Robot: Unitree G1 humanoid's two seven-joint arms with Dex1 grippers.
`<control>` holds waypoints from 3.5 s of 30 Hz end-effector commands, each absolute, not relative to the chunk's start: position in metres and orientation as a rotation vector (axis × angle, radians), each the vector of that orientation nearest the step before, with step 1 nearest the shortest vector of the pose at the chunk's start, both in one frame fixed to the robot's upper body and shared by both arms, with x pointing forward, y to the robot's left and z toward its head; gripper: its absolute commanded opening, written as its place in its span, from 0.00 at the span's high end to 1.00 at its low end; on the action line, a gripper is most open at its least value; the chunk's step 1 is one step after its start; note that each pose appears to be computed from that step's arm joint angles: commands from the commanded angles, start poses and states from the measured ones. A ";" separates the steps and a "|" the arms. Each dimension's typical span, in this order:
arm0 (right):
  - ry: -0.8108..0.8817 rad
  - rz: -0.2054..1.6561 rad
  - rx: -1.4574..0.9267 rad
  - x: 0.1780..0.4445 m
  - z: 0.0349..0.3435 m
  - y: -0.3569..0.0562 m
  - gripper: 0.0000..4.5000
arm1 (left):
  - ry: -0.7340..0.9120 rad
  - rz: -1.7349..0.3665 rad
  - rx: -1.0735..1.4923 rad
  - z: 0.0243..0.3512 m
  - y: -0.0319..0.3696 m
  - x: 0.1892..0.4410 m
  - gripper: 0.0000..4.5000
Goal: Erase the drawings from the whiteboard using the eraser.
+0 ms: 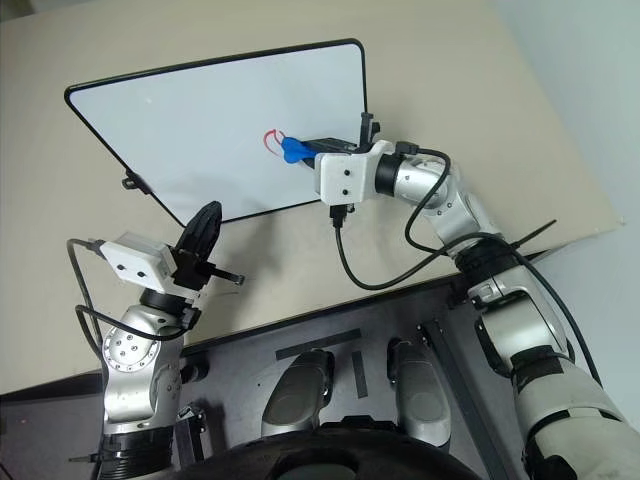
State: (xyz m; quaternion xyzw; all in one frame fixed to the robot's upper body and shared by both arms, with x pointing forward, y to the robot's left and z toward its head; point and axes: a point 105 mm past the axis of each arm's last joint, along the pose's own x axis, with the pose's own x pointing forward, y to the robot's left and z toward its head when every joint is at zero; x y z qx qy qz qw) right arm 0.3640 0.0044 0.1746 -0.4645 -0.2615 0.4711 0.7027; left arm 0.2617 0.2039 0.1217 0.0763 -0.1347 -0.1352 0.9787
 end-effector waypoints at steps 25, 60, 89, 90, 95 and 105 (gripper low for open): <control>-0.730 1.004 -1.101 0.368 0.184 0.026 0.92 | -0.340 -0.287 0.164 0.148 0.197 0.267 1.00; -0.747 1.057 -1.180 0.358 0.155 0.039 0.92 | -0.327 -0.294 0.167 0.140 0.201 0.267 1.00; -0.044 1.307 -0.610 0.301 0.107 -0.031 0.53 | -0.296 -0.372 0.168 0.135 0.211 0.262 1.00; -0.070 1.282 -0.623 0.304 0.111 -0.029 0.46 | -0.297 -0.375 0.169 0.135 0.211 0.262 1.00; -0.148 1.204 -0.598 0.308 0.129 -0.033 0.39 | -0.296 -0.402 0.177 0.139 0.209 0.263 1.00; -0.127 1.012 -0.336 0.299 0.148 -0.079 0.39 | -0.286 -0.476 0.167 0.140 0.202 0.276 1.00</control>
